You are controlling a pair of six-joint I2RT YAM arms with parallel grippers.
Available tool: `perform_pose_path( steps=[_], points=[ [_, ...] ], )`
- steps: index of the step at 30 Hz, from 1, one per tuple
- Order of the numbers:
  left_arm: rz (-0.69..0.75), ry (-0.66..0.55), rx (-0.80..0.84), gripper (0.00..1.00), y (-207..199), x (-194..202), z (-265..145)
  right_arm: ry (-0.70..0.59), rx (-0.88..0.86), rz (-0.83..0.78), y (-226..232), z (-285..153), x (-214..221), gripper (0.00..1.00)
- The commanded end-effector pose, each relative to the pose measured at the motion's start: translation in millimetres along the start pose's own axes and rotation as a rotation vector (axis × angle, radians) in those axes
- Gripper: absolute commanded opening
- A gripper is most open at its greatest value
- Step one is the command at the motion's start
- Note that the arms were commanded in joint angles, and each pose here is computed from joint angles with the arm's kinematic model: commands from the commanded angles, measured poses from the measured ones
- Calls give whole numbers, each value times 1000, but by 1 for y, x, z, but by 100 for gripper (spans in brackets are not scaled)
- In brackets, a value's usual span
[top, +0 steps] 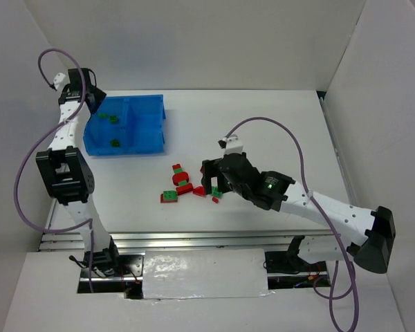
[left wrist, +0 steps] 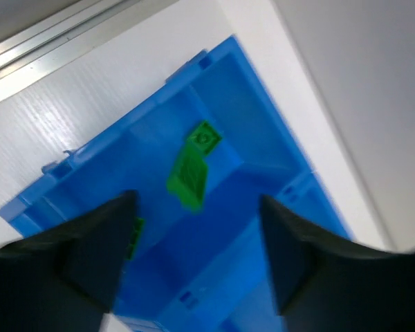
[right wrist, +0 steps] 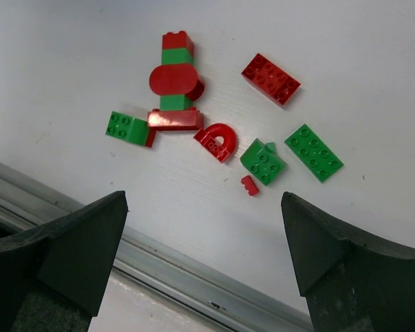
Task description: Sort the legos into containers by color
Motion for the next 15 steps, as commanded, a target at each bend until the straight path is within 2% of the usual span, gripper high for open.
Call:
perform_pose_path(
  steps=[1, 5, 6, 11, 12, 13, 15],
  points=[
    [15, 28, -24, 97, -2, 0, -3, -54, -19, 44, -11, -2, -15, 100],
    [3, 17, 1, 99, -6, -9, -20, 5, 10, 131, -36, 19, -9, 100],
    [5, 17, 10, 99, -7, -12, -27, 48, 64, 173, -54, 34, -4, 100],
    [54, 107, 146, 100, 2, -18, -110, 308, 297, 253, -85, 80, 31, 100],
    [90, 194, 159, 100, 19, 5, -114, 353, 332, 269, -85, 96, 39, 100],
    [101, 185, 233, 99, 21, 1, -147, 377, 343, 274, -84, 102, 44, 100],
    [137, 215, 305, 99, 31, 18, -173, 416, 367, 293, -83, 116, 57, 100]
  ],
)
Point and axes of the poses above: each gripper's point midway between its finger pads, its own z axis out along the fingers, its own y axis along the line the jaws close on, x = y × z, the point moved 6 cm from there along -z, back along the fingers, and after that the axes turned 14 degrees about -z, right-handed, at the moved point
